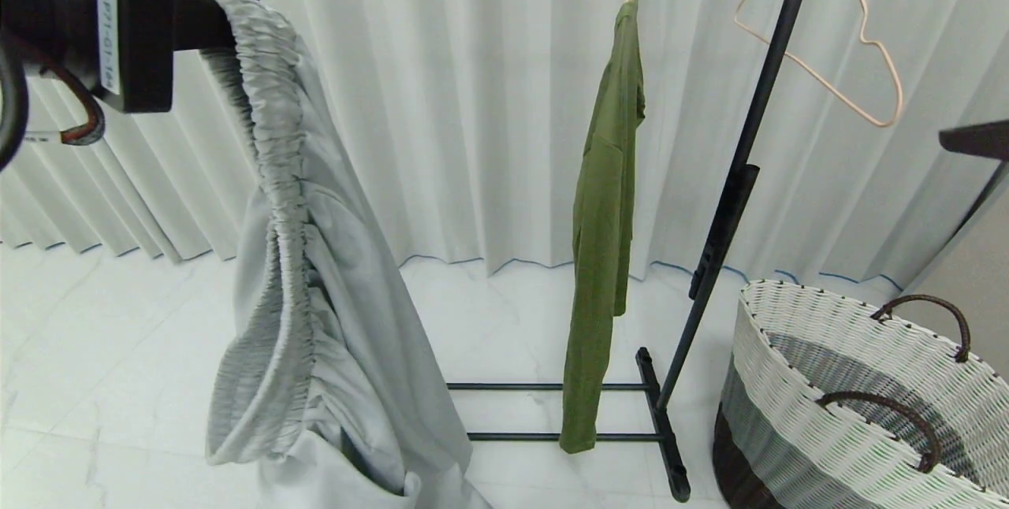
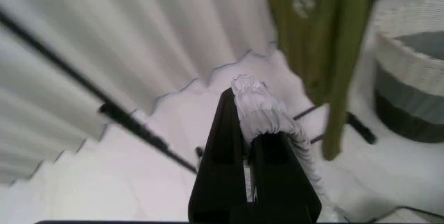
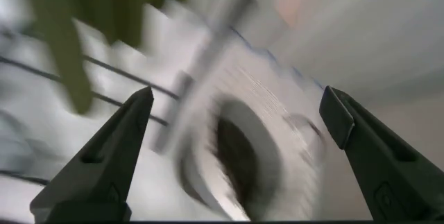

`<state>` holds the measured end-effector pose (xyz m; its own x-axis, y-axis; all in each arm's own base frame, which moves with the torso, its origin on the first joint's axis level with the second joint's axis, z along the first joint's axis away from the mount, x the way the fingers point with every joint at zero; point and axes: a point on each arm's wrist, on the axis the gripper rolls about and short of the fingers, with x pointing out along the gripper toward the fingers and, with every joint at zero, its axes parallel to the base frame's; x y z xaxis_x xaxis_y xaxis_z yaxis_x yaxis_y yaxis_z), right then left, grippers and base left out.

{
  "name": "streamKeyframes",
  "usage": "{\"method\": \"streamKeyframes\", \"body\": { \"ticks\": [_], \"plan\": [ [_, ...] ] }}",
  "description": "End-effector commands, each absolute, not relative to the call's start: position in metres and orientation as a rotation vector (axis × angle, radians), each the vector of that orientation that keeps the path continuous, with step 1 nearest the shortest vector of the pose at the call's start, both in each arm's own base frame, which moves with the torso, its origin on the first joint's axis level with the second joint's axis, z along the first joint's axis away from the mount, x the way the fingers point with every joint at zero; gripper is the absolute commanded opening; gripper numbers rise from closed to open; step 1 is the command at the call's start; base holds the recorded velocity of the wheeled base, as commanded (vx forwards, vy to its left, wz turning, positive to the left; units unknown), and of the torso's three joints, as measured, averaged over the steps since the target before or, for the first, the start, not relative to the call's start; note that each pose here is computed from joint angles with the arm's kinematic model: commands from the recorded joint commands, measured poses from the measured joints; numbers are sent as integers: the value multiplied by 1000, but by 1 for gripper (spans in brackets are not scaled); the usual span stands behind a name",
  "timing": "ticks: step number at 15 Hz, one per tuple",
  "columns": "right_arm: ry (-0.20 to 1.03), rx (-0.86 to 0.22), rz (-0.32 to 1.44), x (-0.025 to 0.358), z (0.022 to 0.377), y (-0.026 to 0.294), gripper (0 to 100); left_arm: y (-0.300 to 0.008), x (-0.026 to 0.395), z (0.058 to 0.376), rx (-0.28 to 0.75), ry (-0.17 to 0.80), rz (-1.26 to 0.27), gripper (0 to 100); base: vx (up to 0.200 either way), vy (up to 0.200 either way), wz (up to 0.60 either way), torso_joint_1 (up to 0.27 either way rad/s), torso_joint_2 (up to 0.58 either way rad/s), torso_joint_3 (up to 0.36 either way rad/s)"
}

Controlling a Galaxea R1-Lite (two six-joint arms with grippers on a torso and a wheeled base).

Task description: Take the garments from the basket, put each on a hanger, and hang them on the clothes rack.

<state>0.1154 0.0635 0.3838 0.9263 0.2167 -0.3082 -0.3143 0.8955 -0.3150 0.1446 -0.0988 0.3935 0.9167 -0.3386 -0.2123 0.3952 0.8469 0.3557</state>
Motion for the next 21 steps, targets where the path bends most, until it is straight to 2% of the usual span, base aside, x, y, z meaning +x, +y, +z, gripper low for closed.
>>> {"method": "streamKeyframes", "body": {
  "ticks": [1, 5, 11, 14, 21],
  "plan": [
    [344, -407, 60, 109, 364, 35, 100, -75, 141, 393, 394, 154, -270, 0, 0, 0, 0, 0, 0, 0],
    [419, -409, -41, 111, 348, 22, 100, -60, 133, 381, 398, 193, -214, 0, 0, 0, 0, 0, 0, 0],
    [433, -369, -6, 115, 344, 21, 100, -58, 129, 375, 397, 204, -223, 0, 0, 0, 0, 4, -3, -8],
    [452, -333, -54, 124, 342, 17, 100, -57, 123, 371, 406, 209, -235, 0, 0, 0, 0, 111, -321, -217],
    [382, -249, -55, 154, 346, 15, 100, -58, 123, 370, 416, 208, -241, 0, 0, 0, 0, 175, -454, -281]
  ]
}}
